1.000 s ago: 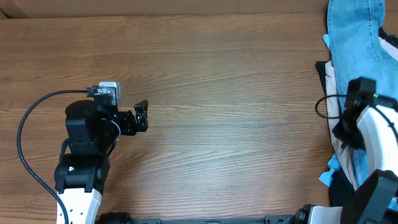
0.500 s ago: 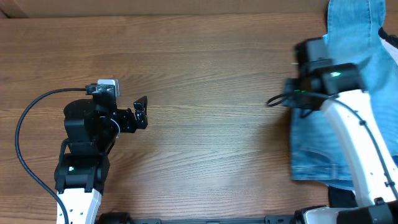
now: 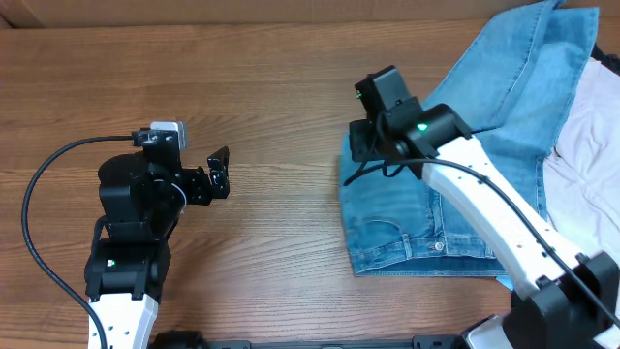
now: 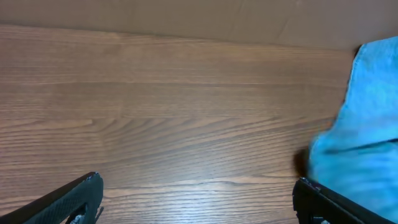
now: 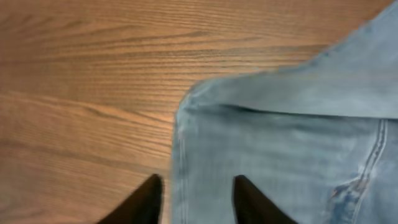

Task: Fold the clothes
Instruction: 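Grasp the jeans with the right gripper and drag them leftward, then pull the jeans further left onto the table with the right gripper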

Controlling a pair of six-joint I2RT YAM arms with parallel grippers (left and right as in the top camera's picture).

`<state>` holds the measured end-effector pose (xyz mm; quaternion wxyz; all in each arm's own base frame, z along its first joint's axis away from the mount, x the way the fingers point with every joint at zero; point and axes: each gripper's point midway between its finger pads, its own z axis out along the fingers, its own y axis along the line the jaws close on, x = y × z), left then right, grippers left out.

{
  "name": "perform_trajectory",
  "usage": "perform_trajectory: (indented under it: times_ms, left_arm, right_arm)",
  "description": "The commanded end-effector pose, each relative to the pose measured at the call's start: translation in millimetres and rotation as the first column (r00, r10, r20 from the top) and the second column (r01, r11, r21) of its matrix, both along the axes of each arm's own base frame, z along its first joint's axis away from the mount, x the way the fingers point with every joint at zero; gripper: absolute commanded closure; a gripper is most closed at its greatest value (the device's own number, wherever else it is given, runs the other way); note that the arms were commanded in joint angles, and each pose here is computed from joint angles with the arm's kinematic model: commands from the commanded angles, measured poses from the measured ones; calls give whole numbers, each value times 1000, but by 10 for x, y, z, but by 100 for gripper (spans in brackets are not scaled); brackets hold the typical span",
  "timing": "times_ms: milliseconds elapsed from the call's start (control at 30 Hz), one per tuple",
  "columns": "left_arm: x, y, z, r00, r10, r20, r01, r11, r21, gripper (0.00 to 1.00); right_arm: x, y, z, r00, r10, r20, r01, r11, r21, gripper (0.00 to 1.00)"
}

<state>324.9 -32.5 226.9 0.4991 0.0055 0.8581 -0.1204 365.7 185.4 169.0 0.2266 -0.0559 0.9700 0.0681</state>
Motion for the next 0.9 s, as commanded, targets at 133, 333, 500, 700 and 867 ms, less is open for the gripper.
perform_trajectory:
  times_ms: [133,333,500,700,867]
  left_arm:
    - [-24,-318,57,995,-102,0,102,995,-21,0]
    - [-93,-869,-199,969,-223,-103,214,972,-93,0]
    - [-13,-874,-449,969,-147,-196,125,985,-120,0]
    - [94,-685,-392,982,-85,-168,65,991,-120,0]
    - [133,-404,-366,983,19,-182,-50,985,-167,0]
  right_arm:
    - [222,-410,562,982,-124,141,121,992,31,13]
    - [54,-967,854,962,-238,134,231,971,64,0]
    - [-324,-1012,560,979,-194,-61,196,980,21,0]
    - [-647,-892,-52,962,-162,-220,160,987,-28,0]
    - [-978,-779,-617,924,-114,-364,129,991,18,0]
